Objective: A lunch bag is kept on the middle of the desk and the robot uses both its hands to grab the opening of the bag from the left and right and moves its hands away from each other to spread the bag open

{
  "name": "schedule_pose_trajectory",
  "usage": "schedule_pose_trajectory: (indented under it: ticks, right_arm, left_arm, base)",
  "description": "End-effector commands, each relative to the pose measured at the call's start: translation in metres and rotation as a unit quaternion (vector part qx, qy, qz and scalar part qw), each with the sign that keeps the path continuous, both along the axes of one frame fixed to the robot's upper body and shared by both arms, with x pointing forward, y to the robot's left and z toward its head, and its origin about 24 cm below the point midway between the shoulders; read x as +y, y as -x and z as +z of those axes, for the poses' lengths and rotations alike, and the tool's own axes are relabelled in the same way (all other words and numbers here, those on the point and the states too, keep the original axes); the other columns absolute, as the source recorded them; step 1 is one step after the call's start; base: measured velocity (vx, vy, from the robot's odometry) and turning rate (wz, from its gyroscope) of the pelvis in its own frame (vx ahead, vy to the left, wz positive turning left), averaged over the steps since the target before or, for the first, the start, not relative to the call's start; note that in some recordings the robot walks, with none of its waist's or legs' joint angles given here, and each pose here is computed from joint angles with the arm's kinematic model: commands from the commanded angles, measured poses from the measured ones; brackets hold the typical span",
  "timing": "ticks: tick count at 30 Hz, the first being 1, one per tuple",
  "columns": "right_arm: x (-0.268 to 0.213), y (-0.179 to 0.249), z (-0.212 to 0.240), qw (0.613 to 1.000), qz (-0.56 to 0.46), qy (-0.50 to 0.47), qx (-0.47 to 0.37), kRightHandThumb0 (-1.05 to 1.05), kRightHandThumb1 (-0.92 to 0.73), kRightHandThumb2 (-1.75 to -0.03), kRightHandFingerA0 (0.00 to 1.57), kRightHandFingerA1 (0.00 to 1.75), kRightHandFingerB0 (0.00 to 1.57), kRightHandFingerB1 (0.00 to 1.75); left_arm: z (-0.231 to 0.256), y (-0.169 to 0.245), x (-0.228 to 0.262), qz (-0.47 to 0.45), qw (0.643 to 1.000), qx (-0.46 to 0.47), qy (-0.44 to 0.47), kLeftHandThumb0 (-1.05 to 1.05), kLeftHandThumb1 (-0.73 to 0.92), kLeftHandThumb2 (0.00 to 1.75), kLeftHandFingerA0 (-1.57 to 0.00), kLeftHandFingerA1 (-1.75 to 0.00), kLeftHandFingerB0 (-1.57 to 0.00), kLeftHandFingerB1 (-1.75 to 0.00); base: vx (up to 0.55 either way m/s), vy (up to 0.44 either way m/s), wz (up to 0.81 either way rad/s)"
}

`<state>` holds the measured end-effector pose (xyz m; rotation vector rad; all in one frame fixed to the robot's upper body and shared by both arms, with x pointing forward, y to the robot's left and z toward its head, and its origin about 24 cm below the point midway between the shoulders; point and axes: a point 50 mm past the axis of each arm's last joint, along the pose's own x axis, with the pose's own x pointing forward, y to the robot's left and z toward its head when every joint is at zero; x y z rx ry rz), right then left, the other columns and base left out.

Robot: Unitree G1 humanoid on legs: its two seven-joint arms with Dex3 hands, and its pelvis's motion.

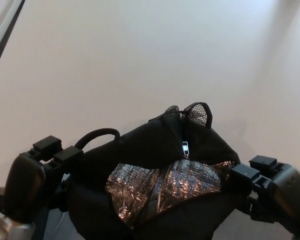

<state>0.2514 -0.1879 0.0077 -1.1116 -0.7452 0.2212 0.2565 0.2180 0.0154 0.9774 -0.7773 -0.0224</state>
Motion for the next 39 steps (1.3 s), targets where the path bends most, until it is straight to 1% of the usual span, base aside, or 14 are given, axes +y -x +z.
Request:
schedule_pose_trajectory:
  ticks: [1,12,14,17,20,25,26,27,33,34,36,37,38,39]
  right_arm:
    - [-0.013,-0.001,-0.001,1.000,-0.025,0.013,0.007,-0.48,-0.75,-0.69,0.81,1.67,0.78,1.55]
    - [-0.003,-0.018,0.018,1.000,-0.018,-0.001,-0.018,-0.45,-0.79,-0.63,0.85,1.66,0.76,1.48]
    - [0.004,-0.031,0.030,0.999,-0.019,-0.007,-0.035,-0.45,-0.60,-0.98,1.13,1.34,0.89,1.15]
    - [0.013,-0.046,0.044,0.998,-0.021,-0.017,-0.053,-0.44,-0.59,-0.97,1.13,1.33,0.89,1.14]
    - [0.024,-0.062,0.055,0.997,-0.032,-0.032,-0.058,-0.41,-0.75,-0.62,0.86,1.63,0.78,1.44]
    - [0.039,-0.079,0.058,0.996,-0.058,-0.050,-0.041,-0.41,-0.73,-0.67,0.89,1.59,0.84,1.25]
    - [0.040,-0.083,0.057,0.996,-0.072,-0.046,-0.033,-0.40,-0.58,-0.95,1.10,1.32,0.87,1.13]
    - [0.041,-0.085,0.056,0.995,-0.081,-0.044,-0.029,-0.39,-0.73,-0.67,0.83,1.65,0.79,1.42]
    - [0.034,-0.100,0.059,0.991,-0.132,-0.011,-0.014,-0.41,-0.74,-0.66,0.78,1.66,0.75,1.46]
    - [0.032,-0.102,0.059,0.990,-0.140,-0.007,-0.005,-0.44,-0.62,-0.97,1.04,1.30,0.83,1.12]
    - [0.029,-0.106,0.060,0.988,-0.153,-0.009,0.012,-0.46,-0.70,-0.66,0.86,1.43,0.81,1.06]
    - [0.027,-0.108,0.060,0.987,-0.160,0.000,0.020,-0.49,-0.67,-0.61,0.85,0.61,0.55,0.40]
    - [0.025,-0.109,0.061,0.986,-0.165,0.011,0.028,-0.49,-0.67,-0.61,0.85,0.61,0.55,0.40]
    - [0.024,-0.111,0.060,0.983,-0.177,0.028,0.030,-0.60,-0.52,-0.84,0.51,0.56,0.25,0.44]
  left_arm:
    - [0.000,0.002,0.013,0.032,0.999,0.006,-0.005,-0.20,0.39,1.23,-0.77,-1.55,-0.85,-1.42]
    - [0.013,-0.014,0.002,0.015,1.000,-0.016,-0.004,-0.20,0.50,1.04,-0.81,-1.56,-0.84,-1.40]
    - [0.025,-0.026,-0.008,0.009,0.999,-0.040,0.001,-0.20,0.58,0.99,-0.79,-1.58,-0.83,-1.43]
    - [0.039,-0.040,-0.020,0.003,0.998,-0.064,0.008,-0.21,0.58,1.01,-0.80,-1.56,-0.85,-1.41]
    - [0.053,-0.053,-0.036,-0.008,0.996,-0.084,0.023,-0.16,0.50,1.11,-0.79,-1.57,-0.85,-1.43]
    - [0.063,-0.064,-0.056,-0.015,0.995,-0.092,0.044,-0.18,0.51,1.05,-0.82,-1.53,-0.82,-1.42]
    - [0.065,-0.066,-0.060,-0.017,0.994,-0.096,0.042,-0.17,0.53,1.00,-0.81,-1.54,-0.81,-1.42]
    - [0.066,-0.067,-0.062,-0.017,0.994,-0.097,0.040,-0.18,0.53,1.00,-0.80,-1.56,-0.80,-1.43]
    - [0.072,-0.078,-0.066,0.004,0.995,-0.093,0.029,-0.16,0.52,0.94,-0.83,-1.53,-0.83,-1.43]
    - [0.073,-0.080,-0.066,0.010,0.995,-0.092,0.031,-0.14,0.51,1.02,-0.86,-1.41,-0.86,-1.37]
    - [0.075,-0.083,-0.067,0.021,0.995,-0.090,0.037,-0.10,0.50,1.03,-0.86,-1.39,-0.87,-1.36]
    - [0.076,-0.085,-0.067,0.027,0.995,-0.091,0.031,-0.07,0.56,0.85,-0.82,-0.99,-0.86,-0.79]
    - [0.077,-0.086,-0.067,0.033,0.995,-0.092,0.022,-0.07,0.56,0.85,-0.82,-0.99,-0.86,-0.79]
    - [0.076,-0.088,-0.067,0.036,0.996,-0.081,0.006,-0.04,0.47,0.86,-0.59,-0.47,-0.58,-0.39]
  base:
    - [0.00,0.000,0.00]
    - [0.00,0.000,0.00]
    - [0.00,0.000,0.00]
    - [0.00,0.000,0.00]
    - [0.00,0.000,0.00]
    - [0.00,0.000,0.00]
    - [0.00,0.000,0.00]
    - [0.00,0.000,0.00]
    - [0.00,0.000,0.00]
    - [0.00,0.000,0.00]
    - [0.00,0.000,0.00]
    - [0.00,0.000,0.00]
    - [0.00,0.000,0.00]
    - [0.00,0.000,0.00]
